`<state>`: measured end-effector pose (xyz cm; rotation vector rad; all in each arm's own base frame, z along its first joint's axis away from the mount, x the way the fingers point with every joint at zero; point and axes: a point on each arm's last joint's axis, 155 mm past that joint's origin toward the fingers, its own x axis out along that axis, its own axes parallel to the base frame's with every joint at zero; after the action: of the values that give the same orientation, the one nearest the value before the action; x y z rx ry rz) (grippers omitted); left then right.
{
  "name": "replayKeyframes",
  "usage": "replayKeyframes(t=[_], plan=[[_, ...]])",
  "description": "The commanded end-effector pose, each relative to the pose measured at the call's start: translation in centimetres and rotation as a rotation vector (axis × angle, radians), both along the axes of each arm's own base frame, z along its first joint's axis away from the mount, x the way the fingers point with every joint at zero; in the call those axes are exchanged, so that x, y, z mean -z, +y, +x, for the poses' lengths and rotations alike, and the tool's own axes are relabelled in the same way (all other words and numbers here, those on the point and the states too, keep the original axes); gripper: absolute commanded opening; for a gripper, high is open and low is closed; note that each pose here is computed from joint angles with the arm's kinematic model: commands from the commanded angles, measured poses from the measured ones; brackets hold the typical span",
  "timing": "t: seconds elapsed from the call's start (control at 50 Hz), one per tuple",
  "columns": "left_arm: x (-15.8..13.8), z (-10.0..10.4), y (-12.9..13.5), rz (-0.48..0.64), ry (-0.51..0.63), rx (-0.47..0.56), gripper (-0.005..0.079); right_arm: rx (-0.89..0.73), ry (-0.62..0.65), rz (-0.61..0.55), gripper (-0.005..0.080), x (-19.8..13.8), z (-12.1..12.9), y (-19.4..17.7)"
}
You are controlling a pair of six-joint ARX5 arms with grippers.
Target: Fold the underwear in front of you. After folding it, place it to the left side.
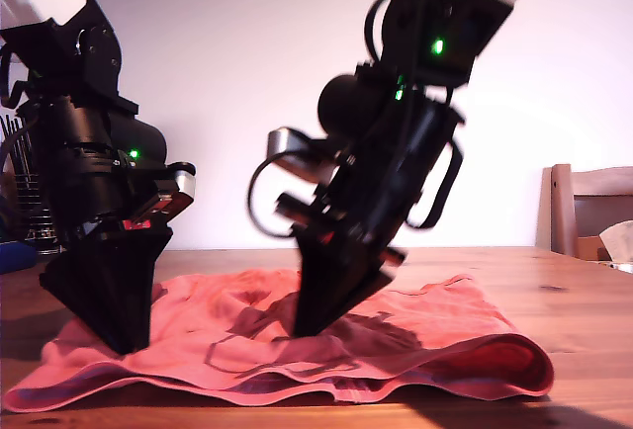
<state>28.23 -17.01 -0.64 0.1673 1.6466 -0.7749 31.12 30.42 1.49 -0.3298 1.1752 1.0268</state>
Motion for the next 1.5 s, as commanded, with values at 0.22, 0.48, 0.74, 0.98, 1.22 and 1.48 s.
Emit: replayKeyframes(t=[0.22,0.48,0.74,0.98,1.22,1.48], plan=[[4.9,-5.3,5.1,0.266,0.183,0.029,0.0182,0.006,-0.115,-0.084,-0.0011,-2.8,1.4,-1.9],[5.4,-4.2,7.4,0.389,0.127,0.032,0.0182,0.024,-0.129,-0.109,-0.0011,-2.2,2.6,-3.3],[5.3,-4.1,8.9,0.467,0.111,0.046,0.0182,0.048,-0.083,-0.155,-0.0011,0.5,3.0,-4.6],[5.5,-2.6,10.0,0.528,0.041,0.056,0.0182,0.045,-0.058,-0.171,-0.0011,1.8,2.8,-4.7],[5.6,0.4,11.4,0.614,-0.082,0.057,0.0182,0.034,0.002,-0.179,-0.0011,3.2,1.1,-5.1],[5.5,4.8,11.2,0.626,-0.254,0.057,0.0181,-0.001,0.081,-0.186,-0.0011,4.4,-2.1,-4.8]])
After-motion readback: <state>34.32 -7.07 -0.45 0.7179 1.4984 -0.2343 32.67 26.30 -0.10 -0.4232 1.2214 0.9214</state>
